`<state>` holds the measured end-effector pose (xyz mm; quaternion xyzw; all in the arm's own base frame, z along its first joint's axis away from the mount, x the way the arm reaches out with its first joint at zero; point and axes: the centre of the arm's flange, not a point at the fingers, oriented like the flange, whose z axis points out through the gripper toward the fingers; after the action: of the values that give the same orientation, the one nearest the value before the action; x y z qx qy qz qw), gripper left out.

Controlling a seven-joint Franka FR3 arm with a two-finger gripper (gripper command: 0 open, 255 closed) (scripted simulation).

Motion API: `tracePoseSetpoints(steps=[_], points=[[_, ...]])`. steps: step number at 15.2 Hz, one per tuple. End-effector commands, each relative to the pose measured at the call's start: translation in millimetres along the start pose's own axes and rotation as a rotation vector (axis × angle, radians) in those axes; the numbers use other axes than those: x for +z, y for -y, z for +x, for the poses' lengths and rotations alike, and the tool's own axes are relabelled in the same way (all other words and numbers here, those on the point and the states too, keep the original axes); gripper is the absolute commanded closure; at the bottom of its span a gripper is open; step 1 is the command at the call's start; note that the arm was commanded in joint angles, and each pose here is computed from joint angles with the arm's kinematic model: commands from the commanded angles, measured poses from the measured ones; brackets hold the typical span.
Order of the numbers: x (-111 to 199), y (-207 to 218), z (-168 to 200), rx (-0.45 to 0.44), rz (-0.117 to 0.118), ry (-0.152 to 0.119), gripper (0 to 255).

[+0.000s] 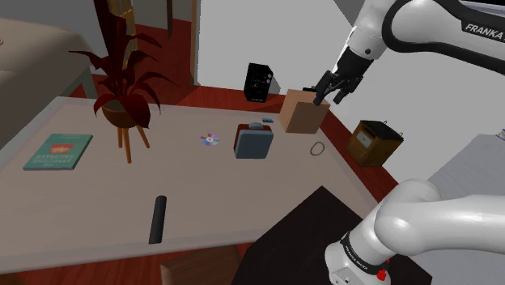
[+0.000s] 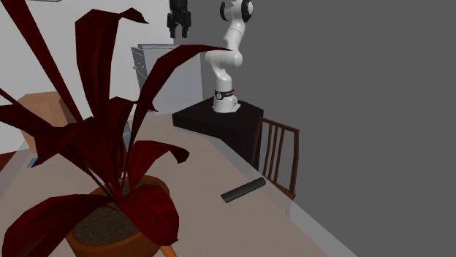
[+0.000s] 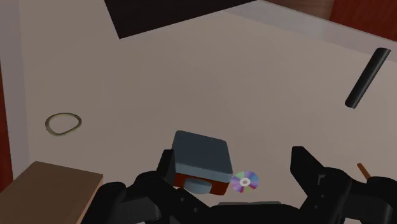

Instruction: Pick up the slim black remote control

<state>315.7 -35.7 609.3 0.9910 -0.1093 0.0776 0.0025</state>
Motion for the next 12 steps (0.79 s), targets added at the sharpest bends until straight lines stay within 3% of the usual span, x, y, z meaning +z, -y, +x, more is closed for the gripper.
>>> tracePoseSetpoints(steps=[1, 12], points=[[0.0, 0.0, 0.0, 0.0, 0.0, 0.0, 0], [100.1, 108.3, -7.0, 0.06, -0.021, -0.014, 0]])
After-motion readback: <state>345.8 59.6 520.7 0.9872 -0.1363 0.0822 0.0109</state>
